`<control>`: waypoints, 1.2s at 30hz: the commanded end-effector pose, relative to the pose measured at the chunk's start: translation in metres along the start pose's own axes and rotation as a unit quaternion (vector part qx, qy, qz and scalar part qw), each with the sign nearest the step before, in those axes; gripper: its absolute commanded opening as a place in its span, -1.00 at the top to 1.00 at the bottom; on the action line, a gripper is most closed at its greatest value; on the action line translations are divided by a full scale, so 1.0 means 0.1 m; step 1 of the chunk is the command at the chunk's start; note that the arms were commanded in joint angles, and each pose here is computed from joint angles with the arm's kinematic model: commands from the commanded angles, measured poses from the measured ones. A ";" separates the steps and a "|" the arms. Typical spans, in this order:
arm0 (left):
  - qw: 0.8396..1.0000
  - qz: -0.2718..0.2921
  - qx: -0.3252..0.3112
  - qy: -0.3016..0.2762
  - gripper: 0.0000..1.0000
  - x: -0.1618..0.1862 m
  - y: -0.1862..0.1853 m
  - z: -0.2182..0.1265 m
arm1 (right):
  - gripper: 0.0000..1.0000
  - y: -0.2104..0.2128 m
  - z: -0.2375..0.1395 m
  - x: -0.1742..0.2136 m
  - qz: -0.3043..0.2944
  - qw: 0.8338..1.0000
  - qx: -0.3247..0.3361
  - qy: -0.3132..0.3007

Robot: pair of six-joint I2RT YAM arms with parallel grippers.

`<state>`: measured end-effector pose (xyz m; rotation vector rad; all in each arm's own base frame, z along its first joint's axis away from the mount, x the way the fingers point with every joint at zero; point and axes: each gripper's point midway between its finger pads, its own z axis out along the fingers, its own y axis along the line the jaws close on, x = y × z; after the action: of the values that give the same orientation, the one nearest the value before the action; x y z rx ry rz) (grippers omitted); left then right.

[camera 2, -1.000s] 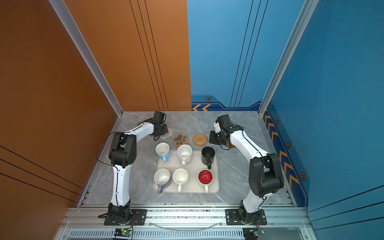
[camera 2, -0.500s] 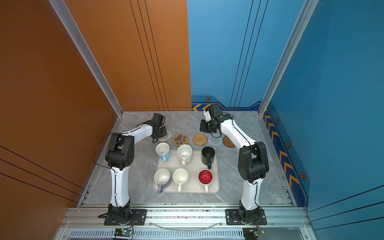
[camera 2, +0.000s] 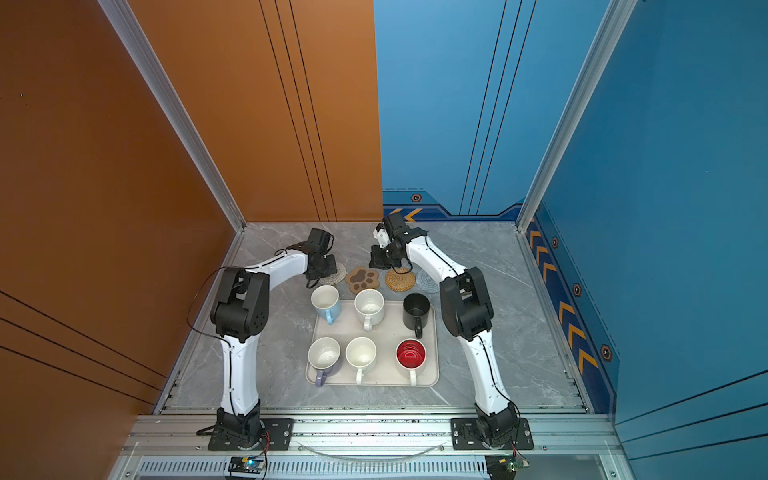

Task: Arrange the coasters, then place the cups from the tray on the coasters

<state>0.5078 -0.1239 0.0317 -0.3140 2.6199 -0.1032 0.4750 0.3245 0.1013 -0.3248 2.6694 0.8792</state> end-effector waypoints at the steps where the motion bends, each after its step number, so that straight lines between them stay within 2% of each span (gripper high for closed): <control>1: 0.997 0.021 -0.005 0.068 1.00 0.42 0.02 0.04 | 1.00 0.10 0.08 0.03 -0.001 1.000 -0.022 0.018; 24: 0.998 0.016 0.011 0.062 1.00 0.41 -0.12 0.02 | 1.00 -0.04 0.61 0.36 0.018 0.995 -0.037 0.090; 36: 0.998 0.018 0.015 0.059 1.00 0.40 -0.15 -0.02 | 1.00 -0.31 0.75 0.36 0.033 0.995 0.007 0.090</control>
<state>0.5029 -0.1388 0.0321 -0.2792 2.6325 -0.1334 0.4654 0.3515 0.0326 -0.3591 2.8152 0.9786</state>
